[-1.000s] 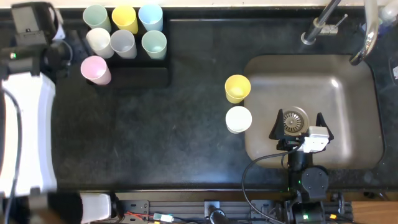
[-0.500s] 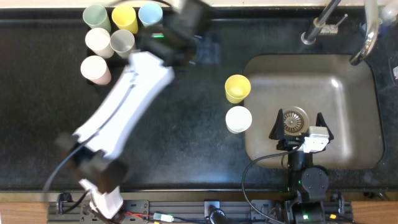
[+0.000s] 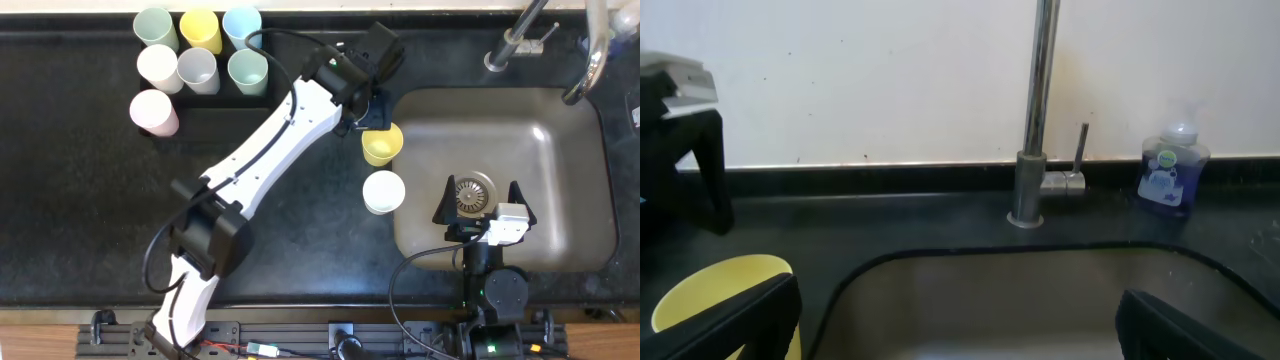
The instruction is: Store Cups
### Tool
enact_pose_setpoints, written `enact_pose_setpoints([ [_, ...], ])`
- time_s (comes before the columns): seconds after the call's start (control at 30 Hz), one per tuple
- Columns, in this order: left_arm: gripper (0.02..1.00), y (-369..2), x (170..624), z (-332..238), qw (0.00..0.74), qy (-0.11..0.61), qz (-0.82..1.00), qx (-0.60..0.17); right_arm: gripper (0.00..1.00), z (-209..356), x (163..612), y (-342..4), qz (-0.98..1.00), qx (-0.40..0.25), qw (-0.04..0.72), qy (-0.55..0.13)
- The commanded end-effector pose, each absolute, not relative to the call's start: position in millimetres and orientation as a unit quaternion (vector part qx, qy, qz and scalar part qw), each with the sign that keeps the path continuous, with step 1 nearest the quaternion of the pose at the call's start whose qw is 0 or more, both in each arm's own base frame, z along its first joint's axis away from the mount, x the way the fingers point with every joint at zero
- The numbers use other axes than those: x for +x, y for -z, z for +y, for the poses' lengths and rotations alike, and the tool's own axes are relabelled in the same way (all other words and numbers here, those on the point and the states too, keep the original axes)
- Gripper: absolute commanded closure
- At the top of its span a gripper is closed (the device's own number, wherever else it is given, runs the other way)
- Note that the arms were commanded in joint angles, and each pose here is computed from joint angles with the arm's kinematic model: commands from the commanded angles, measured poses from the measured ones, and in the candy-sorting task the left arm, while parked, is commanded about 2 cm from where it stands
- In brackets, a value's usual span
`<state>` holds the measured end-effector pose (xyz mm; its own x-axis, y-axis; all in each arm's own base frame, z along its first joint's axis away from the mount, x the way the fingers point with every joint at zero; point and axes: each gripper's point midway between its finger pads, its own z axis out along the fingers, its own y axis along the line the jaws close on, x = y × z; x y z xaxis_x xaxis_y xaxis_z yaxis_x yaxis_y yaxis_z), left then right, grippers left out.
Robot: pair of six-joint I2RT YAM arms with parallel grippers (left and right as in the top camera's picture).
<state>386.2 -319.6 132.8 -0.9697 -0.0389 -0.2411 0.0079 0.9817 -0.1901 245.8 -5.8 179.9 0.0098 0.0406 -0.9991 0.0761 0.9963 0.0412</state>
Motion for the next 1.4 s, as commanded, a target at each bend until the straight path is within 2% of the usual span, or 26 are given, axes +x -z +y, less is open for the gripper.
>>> enact_pose_setpoints([
  [0.03, 0.259, -114.7, 380.1, -334.7, 0.102, 0.096, 0.99, -0.007, 0.003, -8.8, 245.8, -177.1, 0.702, 0.045, 0.71, 0.019],
  [0.13, 0.314, -106.8, 378.0, -337.4, 0.093, 0.095, 0.991, -0.005, 0.003, -8.8, 245.8, -177.0, 0.702, 0.045, 0.71, 0.019],
  [0.23, 0.417, -98.0, 377.1, -338.4, 0.083, 0.093, 0.992, -0.008, 0.005, -8.7, 245.8, -177.1, 0.702, 0.045, 0.71, 0.019],
  [0.37, 0.722, -90.6, 380.5, -340.9, 0.085, 0.092, 0.992, -0.008, 0.003, -8.7, 245.8, -177.1, 0.702, 0.045, 0.71, 0.019],
  [0.47, 0.906, -86.7, 382.6, -342.8, 0.086, 0.094, 0.992, -0.008, 0.003, -8.7, 245.8, -177.1, 0.702, 0.045, 0.71, 0.019],
  [0.53, 0.969, -85.6, 383.1, -342.5, 0.086, 0.092, 0.992, -0.008, 0.003, -8.7, 245.8, -177.1, 0.702, 0.045, 0.71, 0.019],
  [0.67, 0.982, -96.2, 390.7, -334.2, 0.109, 0.082, 0.991, -0.015, 0.003, -8.7, 245.8, -177.1, 0.702, 0.045, 0.71, 0.019],
  [0.77, 0.982, -127.6, 402.1, -313.3, 0.151, 0.068, 0.986, -0.031, 0.003, -8.8, 245.8, -177.1, 0.702, 0.045, 0.71, 0.019],
  [0.93, 0.982, -199.3, 413.1, -237.2, 0.218, 0.019, 0.972, -0.083, 0.005, -8.8, 245.8, -177.0, 0.702, 0.045, 0.71, 0.019],
  [1.07, 0.982, -239.7, 413.6, -169.4, 0.237, -0.01, 0.965, -0.11, 0.005, -8.8, 245.8, -177.1, 0.702, 0.045, 0.71, 0.019],
  [1.2, 0.982, -255.0, 408.7, -112.8, 0.229, -0.039, 0.964, -0.132, 0.005, -8.7, 245.8, -177.1, 0.702, 0.045, 0.71, 0.019],
  [1.4, 0.982, -249.5, 404.2, -53.2, 0.192, -0.07, 0.967, -0.151, 0.003, -8.7, 245.8, -177.1, 0.702, 0.045, 0.71, 0.019],
])
